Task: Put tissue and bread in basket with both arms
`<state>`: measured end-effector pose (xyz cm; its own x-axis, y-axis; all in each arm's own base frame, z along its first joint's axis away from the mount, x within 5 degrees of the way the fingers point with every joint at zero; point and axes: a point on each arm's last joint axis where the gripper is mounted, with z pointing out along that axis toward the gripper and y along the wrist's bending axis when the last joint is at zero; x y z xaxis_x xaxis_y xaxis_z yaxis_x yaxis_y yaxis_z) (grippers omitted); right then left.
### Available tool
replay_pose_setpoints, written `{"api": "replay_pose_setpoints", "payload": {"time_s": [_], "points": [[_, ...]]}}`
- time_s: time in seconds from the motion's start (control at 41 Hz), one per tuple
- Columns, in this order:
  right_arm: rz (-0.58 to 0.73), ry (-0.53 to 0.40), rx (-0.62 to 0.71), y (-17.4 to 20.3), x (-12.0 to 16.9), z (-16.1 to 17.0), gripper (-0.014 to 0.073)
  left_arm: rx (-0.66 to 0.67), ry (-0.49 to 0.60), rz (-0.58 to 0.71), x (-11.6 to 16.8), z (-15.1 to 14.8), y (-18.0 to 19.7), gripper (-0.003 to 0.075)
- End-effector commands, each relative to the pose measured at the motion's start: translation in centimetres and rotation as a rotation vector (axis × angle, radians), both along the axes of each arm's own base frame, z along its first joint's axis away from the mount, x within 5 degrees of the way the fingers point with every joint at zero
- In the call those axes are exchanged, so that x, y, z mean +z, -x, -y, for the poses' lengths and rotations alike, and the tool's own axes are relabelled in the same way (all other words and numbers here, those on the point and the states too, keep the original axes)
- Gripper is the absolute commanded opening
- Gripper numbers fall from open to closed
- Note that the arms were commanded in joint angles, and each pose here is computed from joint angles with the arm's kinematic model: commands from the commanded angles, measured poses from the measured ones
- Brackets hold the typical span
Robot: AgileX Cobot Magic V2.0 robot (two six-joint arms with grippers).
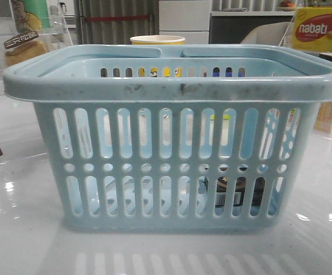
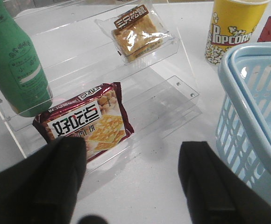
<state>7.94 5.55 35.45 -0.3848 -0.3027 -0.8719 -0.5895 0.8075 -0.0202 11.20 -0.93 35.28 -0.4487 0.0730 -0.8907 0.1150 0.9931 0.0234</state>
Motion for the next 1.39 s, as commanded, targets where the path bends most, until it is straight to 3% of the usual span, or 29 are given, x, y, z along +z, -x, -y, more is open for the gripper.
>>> {"api": "replay_pose_setpoints", "payload": {"time_s": [0.0, 0.317, 0.439, 0.707, 0.951, 1.366], "points": [[0.101, -0.045, 0.002, -0.1, 1.4, 0.0, 0.0501, 0.0, 0.012, 0.115, 1.8, 0.1, -0.3, 0.0488], [0.1, -0.044, 0.002, -0.1, 1.4, 0.0, 0.0501, 0.003, 0.016, 0.142, 2.0, 0.1, -0.7, 0.0488], [0.1, -0.044, 0.002, -0.1, 1.4, 0.0, 0.0501, 0.001, 0.033, 0.09, 1.7, 0.2, -2.5, 0.0496], [0.1, -0.044, 0.002, -0.1, 1.4, 0.0, 0.0501, 0.001, 0.096, -0.061, 1.4, 0.8, -9.8, 0.0681], [0.1, -0.044, 0.002, -0.1, 1.4, 0.0, 0.0501, 0.013, 0.199, -0.17, -0.2, 1.6, -18.3, 0.0678], [0.099, -0.044, 0.003, -0.1, 1.4, 0.0, 0.0501, 0.061, 0.207, -0.096, -2.8, 1.5, -27.9, 0.0678]]}}
